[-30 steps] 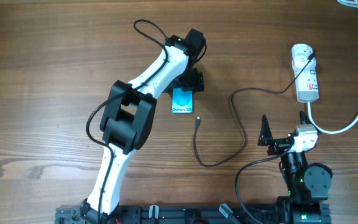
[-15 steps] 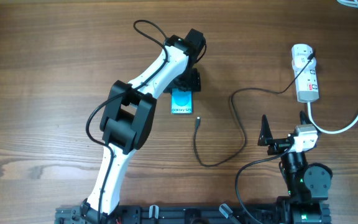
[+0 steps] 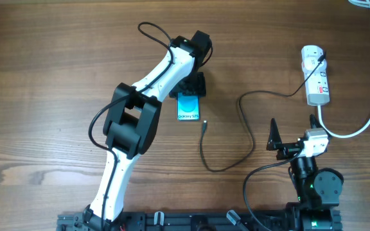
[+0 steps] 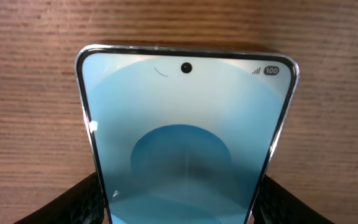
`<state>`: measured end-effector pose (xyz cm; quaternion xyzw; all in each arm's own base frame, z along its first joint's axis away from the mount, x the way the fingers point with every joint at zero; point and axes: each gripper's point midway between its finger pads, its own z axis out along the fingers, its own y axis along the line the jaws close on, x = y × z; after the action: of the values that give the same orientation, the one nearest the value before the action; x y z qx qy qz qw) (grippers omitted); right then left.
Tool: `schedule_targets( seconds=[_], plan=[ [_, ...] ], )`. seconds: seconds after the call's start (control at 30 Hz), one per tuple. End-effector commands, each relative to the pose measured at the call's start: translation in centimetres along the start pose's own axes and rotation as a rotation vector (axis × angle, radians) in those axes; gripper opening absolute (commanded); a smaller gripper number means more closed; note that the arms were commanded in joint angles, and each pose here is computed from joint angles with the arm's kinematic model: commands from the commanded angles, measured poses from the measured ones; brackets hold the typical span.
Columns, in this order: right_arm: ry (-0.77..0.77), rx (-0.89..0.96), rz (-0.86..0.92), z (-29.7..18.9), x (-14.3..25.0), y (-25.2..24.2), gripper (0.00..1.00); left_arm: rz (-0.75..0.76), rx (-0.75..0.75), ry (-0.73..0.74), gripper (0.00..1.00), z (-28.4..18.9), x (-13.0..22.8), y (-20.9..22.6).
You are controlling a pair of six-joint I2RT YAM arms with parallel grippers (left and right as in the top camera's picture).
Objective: Plug charger to phone and switch on socket
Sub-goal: 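Lift the phone with the left gripper and tilt it upright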
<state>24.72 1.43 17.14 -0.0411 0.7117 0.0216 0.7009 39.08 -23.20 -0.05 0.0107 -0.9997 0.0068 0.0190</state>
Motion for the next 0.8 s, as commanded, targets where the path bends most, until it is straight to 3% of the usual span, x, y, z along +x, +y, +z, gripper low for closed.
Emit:
schedule_targets(
  seconds=[0.0,0.23,0.37,0.53,0.77],
  plan=[
    [-0.004,0.008,-0.010,0.0,-0.1,-0.2,1.00,-0.025,0.021,0.009,0.67,-1.5,0.1,0.8],
    [-0.004,0.008,-0.010,0.0,-0.1,-0.2,1.00,-0.042,0.037,0.008,0.67,-5.5,1.2,1.9],
    [-0.004,0.008,-0.010,0.0,-0.1,-0.2,1.00,-0.050,0.127,0.099,0.67,-7.2,3.5,0.9],
    [-0.004,0.008,-0.010,0.0,-0.1,-0.2,1.00,-0.095,0.400,0.288,0.68,-10.6,6.6,-1.9],
    [-0.004,0.008,-0.010,0.0,-0.1,-0.2,1.00,-0.149,0.881,0.478,0.66,-17.1,6.8,-4.1]
  ],
)
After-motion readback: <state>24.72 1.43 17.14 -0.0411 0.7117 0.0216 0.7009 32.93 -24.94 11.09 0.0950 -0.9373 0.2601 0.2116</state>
